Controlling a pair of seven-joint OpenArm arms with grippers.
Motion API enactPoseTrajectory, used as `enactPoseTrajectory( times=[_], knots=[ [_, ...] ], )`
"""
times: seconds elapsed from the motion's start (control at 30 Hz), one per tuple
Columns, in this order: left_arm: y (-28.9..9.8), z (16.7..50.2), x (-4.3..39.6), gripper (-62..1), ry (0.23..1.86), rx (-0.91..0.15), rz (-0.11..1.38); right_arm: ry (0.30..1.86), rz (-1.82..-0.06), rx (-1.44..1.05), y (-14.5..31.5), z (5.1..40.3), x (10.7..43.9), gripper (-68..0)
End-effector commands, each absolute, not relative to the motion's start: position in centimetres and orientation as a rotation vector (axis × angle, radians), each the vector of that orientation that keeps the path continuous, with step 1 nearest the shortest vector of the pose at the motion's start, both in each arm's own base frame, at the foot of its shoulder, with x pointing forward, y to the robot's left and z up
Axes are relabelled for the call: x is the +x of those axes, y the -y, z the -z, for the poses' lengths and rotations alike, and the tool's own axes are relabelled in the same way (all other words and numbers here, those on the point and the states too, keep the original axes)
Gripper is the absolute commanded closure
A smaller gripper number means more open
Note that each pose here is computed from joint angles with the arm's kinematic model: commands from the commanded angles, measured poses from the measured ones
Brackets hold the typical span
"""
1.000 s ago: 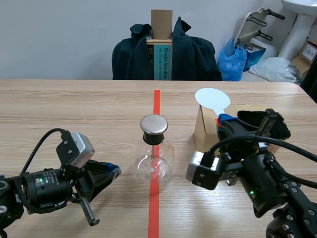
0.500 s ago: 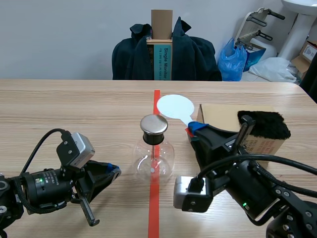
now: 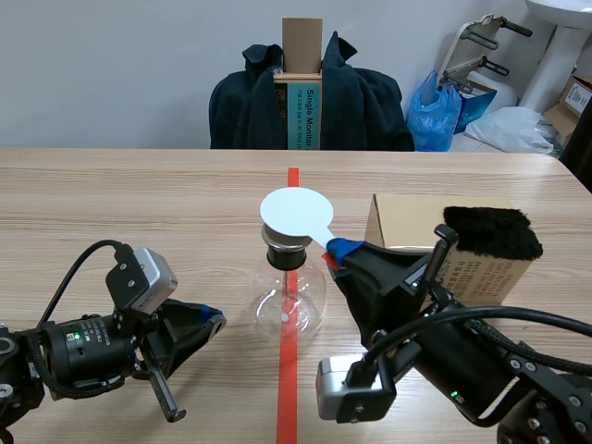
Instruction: Do the electroscope experiment.
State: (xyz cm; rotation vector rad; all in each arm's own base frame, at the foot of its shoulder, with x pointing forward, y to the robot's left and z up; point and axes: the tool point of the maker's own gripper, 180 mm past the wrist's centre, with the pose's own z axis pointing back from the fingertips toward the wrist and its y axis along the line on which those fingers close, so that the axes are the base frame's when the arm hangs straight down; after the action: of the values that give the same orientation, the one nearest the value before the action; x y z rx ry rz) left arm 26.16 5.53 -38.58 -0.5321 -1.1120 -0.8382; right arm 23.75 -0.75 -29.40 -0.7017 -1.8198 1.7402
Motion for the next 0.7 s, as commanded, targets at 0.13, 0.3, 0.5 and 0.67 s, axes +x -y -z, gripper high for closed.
enactPoseTrajectory(
  times=[0.13, 0.3, 0.5, 0.67],
  knots=[
    [-5.0, 37.4, 26.8, -2.8, 1.157, -0.548, 0.825, 1.851, -1.735, -0.751, 1.0, 28.1, 24.2, -0.8],
    [-5.1, 37.5, 26.8, -2.8, 1.153, -0.546, 0.825, 1.851, -1.735, -0.751, 1.0, 28.1, 24.2, -0.8],
    [-5.1, 37.5, 26.8, -2.8, 1.153, -0.546, 0.825, 1.845, -1.729, -0.757, 1.2, 28.1, 24.3, -0.8],
    [-5.1, 37.5, 26.8, -2.8, 1.153, -0.546, 0.825, 1.790, -1.673, -0.816, 2.2, 28.1, 25.4, -0.8]
  ],
)
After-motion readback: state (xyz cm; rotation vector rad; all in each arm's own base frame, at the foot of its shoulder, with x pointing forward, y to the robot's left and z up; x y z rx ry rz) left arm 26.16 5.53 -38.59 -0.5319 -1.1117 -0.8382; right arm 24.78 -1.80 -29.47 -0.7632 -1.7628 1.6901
